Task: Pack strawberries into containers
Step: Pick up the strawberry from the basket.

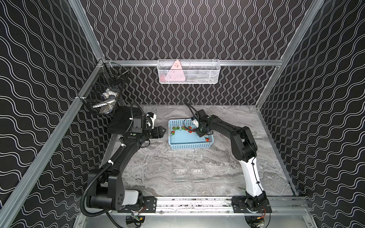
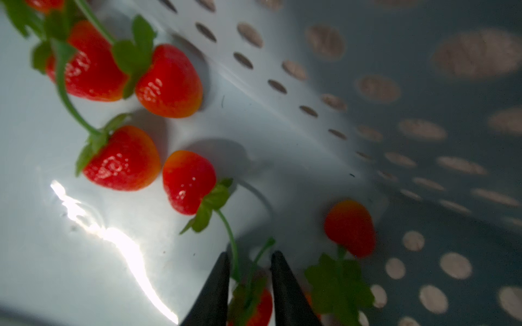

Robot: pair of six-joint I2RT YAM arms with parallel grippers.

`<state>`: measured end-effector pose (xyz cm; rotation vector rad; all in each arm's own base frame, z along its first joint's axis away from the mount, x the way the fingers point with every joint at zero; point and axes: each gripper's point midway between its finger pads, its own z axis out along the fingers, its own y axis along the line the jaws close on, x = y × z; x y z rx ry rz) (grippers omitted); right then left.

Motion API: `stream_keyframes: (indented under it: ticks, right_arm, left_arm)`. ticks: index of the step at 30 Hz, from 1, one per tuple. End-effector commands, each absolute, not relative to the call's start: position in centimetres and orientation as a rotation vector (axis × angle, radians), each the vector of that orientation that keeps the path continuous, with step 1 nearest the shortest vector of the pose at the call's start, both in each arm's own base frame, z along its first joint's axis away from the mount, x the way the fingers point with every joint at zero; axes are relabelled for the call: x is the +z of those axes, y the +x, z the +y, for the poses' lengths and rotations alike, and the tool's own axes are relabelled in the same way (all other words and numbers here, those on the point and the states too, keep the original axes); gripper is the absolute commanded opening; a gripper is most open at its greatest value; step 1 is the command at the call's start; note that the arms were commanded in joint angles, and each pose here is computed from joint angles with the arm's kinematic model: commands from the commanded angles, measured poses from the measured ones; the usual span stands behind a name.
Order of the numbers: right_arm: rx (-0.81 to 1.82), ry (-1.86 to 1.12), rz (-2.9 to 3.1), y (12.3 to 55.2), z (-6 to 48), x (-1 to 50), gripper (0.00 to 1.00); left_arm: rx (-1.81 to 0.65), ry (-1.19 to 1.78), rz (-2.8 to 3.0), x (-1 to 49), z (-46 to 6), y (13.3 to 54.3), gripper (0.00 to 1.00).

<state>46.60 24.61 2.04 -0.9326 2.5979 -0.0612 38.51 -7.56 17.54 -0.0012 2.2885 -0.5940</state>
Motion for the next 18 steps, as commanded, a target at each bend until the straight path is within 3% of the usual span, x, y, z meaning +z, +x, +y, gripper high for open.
stream_keyframes:
  ticks: [1,9,18]
  right_arm:
    - [-0.03,-0.958,2.632,45.6,24.6,1.1,0.16]
    - [0.038,-0.903,2.536,46.3,25.5,6.2,0.01]
    - [0.113,-0.843,2.441,45.8,25.8,11.8,0.0]
  left_arm:
    - [-0.589,0.015,2.276,17.9,-7.5,38.7,0.73]
    - [-0.591,0.015,2.269,18.2,-7.6,38.7,0.73]
    - [-0.598,0.015,2.26,18.4,-7.6,38.6,0.73]
